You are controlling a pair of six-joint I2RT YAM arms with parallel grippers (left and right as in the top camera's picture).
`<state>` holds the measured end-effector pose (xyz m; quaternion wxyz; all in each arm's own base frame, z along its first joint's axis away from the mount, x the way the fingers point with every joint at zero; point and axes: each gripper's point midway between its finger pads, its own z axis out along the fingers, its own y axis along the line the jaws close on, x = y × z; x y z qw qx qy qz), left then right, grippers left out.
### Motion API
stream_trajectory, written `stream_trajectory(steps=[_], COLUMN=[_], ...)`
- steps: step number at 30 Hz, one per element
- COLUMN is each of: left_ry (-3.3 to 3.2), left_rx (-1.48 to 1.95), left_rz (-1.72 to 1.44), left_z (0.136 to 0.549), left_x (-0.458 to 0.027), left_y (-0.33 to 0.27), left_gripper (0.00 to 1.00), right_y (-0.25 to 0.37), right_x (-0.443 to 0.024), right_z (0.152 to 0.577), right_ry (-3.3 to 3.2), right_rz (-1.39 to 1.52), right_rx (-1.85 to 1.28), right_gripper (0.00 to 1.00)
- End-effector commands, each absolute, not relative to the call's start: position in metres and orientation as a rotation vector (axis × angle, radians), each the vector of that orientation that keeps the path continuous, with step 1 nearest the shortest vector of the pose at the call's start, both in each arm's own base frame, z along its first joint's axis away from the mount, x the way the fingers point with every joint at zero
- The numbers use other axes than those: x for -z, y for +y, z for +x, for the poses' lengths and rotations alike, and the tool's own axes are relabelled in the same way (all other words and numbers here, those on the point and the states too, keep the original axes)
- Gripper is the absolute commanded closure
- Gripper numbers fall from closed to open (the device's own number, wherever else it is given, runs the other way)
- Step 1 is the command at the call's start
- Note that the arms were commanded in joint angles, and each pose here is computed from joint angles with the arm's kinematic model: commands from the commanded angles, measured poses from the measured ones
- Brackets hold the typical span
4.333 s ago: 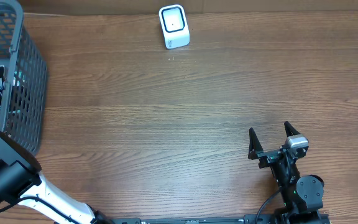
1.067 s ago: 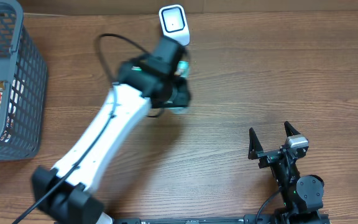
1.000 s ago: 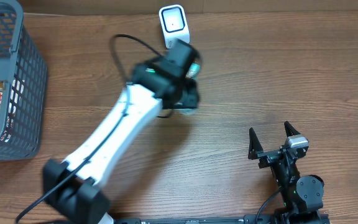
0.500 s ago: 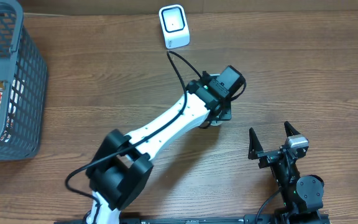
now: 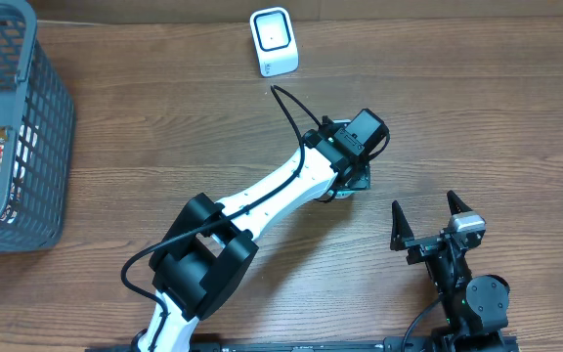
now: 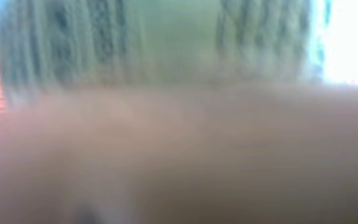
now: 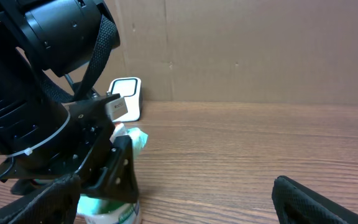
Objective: Scan the item barcode
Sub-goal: 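Carry the teal packet with the left gripper toward the white scanner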
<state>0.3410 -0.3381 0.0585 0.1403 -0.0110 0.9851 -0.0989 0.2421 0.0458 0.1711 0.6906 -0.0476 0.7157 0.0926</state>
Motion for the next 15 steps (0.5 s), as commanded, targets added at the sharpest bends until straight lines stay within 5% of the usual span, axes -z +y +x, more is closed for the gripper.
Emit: stream_trajectory(steps=[1, 3, 15], left_ry=[2.823, 2.823, 2.692], left_rx=[0.282, 0.282, 0.309], left_rz=[-0.015, -0.012, 0.085], left_z=[0.344, 0.344, 0.357], left_x=[-0.063, -0.063, -0.121], left_y=[-0.341, -0.341, -0.342], left_gripper=[0.11, 0.0, 0.0], right_y=[0.046, 0.046, 0.046], right_x=[-0.17, -0.17, -0.17], right_z=[0.242, 0.242, 0.242], right_ry=[1.594, 1.594, 1.594], right_rz=[-0.113, -0.113, -0.113], right_rx=[-0.202, -0.202, -0.202], right_gripper=[0.0, 0.0, 0.0])
